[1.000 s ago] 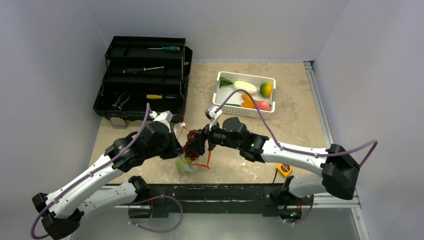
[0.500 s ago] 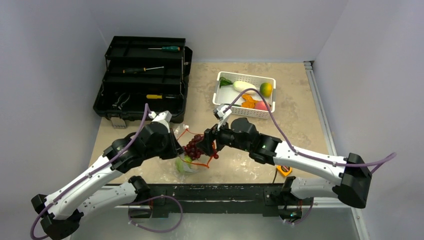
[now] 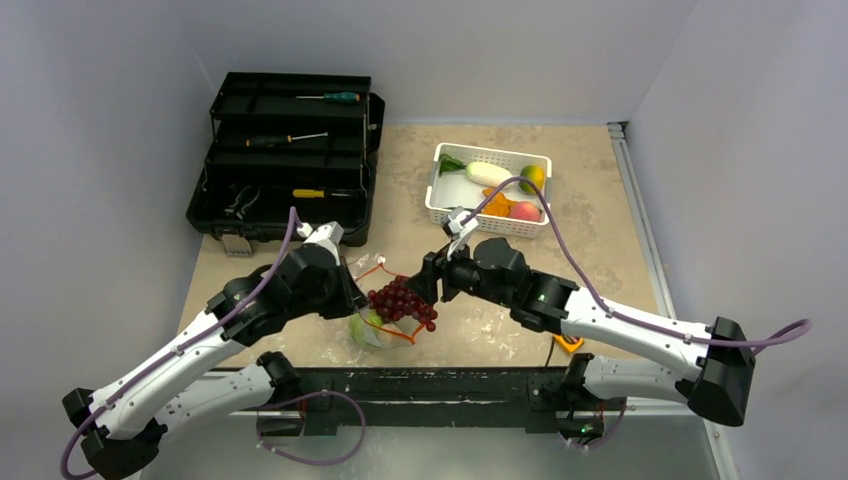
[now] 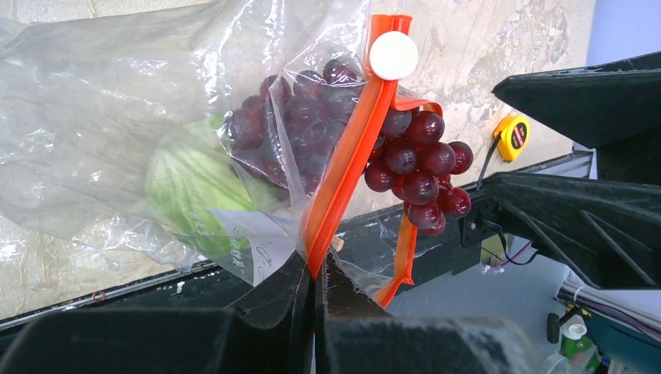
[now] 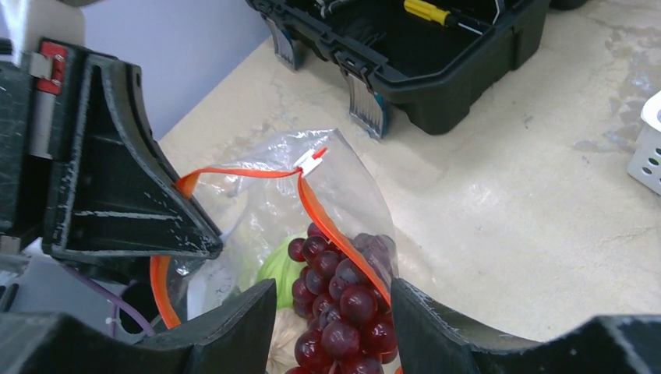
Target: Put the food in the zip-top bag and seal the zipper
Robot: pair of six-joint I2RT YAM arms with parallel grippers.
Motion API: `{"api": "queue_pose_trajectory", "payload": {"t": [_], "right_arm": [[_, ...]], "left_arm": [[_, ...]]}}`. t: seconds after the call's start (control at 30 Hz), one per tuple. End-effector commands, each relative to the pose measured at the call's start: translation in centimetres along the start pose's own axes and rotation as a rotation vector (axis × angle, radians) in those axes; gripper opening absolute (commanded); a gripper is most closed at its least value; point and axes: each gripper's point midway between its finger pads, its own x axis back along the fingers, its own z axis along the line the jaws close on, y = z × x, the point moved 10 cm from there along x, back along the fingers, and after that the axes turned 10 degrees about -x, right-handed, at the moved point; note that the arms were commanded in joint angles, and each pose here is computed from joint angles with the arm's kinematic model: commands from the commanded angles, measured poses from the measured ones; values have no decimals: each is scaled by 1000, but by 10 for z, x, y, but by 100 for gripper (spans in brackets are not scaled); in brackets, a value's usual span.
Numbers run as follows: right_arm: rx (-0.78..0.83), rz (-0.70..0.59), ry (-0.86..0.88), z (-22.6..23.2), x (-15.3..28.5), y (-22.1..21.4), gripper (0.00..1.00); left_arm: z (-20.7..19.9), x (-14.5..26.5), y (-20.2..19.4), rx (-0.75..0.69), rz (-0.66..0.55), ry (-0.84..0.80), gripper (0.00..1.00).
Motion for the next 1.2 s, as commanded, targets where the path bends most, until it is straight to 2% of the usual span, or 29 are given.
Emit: {"api": "queue_pose_trajectory", "payload": {"t": [0.0, 0.13, 0.3, 0.47, 0.6, 0.77, 0.87, 1.0, 1.17], "right_arm": [[105, 18, 17, 0, -7, 1, 55], [181, 81, 68, 2, -21, 0, 58], [214, 102, 30, 0, -43, 1, 59], [207, 77, 26, 7, -52, 11, 49], [176, 76, 44, 15, -57, 17, 34], [145, 103, 48, 24, -61, 26, 0], [117, 109, 40, 35, -56, 41, 0], [59, 156, 129, 73, -38, 78, 0], [13, 130, 137, 95, -31, 102, 0]], "left_arm": [[-6, 5, 6, 10, -39, -43, 0], [-7, 4, 6, 9, -34, -46, 0], [-8, 5, 6, 8, -32, -55, 0], [-8, 6, 7, 6, -28, -52, 0], [-9, 6, 8, 5, -28, -55, 0], [-12, 8, 10, -1, -27, -63, 0], [-13, 10, 10, -1, -29, -74, 0], [-14, 15, 11, 3, -36, -95, 0], [-20, 5, 10, 22, -16, -138, 0]]}}
